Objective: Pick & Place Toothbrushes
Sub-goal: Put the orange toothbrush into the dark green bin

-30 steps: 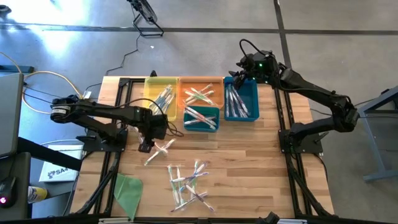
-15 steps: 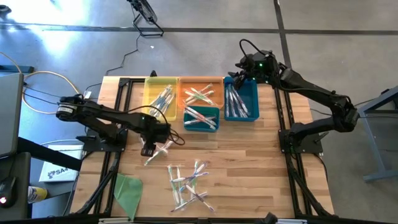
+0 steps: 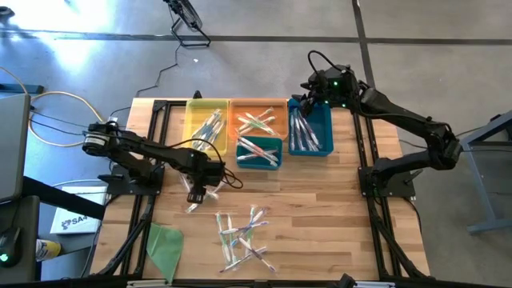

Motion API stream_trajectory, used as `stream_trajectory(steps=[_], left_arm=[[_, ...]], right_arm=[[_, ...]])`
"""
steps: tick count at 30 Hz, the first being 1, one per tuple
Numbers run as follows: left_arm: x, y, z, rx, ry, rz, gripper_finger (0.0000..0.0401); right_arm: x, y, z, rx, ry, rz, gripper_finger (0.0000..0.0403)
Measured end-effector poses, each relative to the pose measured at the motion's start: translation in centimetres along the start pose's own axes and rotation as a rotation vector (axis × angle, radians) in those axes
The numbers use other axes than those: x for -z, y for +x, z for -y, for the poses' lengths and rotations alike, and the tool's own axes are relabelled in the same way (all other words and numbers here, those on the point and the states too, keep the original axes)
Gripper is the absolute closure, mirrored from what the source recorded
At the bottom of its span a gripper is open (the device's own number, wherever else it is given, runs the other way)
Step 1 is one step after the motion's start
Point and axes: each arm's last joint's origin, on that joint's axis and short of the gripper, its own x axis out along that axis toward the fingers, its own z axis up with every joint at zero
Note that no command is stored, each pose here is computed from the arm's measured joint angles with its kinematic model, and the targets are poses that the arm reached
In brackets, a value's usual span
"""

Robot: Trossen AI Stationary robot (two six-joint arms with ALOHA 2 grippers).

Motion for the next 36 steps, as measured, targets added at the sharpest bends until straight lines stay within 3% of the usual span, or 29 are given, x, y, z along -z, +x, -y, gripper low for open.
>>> stream_trajectory(steps=[6,18,27,36], left_arm=[[-0.4,0.2,0.0,0.004,-0.02,0.026,0.0228],[-0.6,0.2,0.0,0.004,-0.05,0.048,0.0385],[-1.4,-1.1,-0.1,-0.013,-0.065,0.041,0.0384],[-4.3,-7.2,-0.3,-0.172,0.053,0.043,0.0388]], right_arm=[[0.0,0.0,0.0,-0.001,-0.004,0.0,0.0145],[0.0,0.0,0.0,-0.001,-0.027,0.0,0.0145],[0.0,0.0,0.0,-0.002,-0.027,0.0,0.0145],[0.0,0.0,0.0,-0.002,-0.031,0.0,0.0145]])
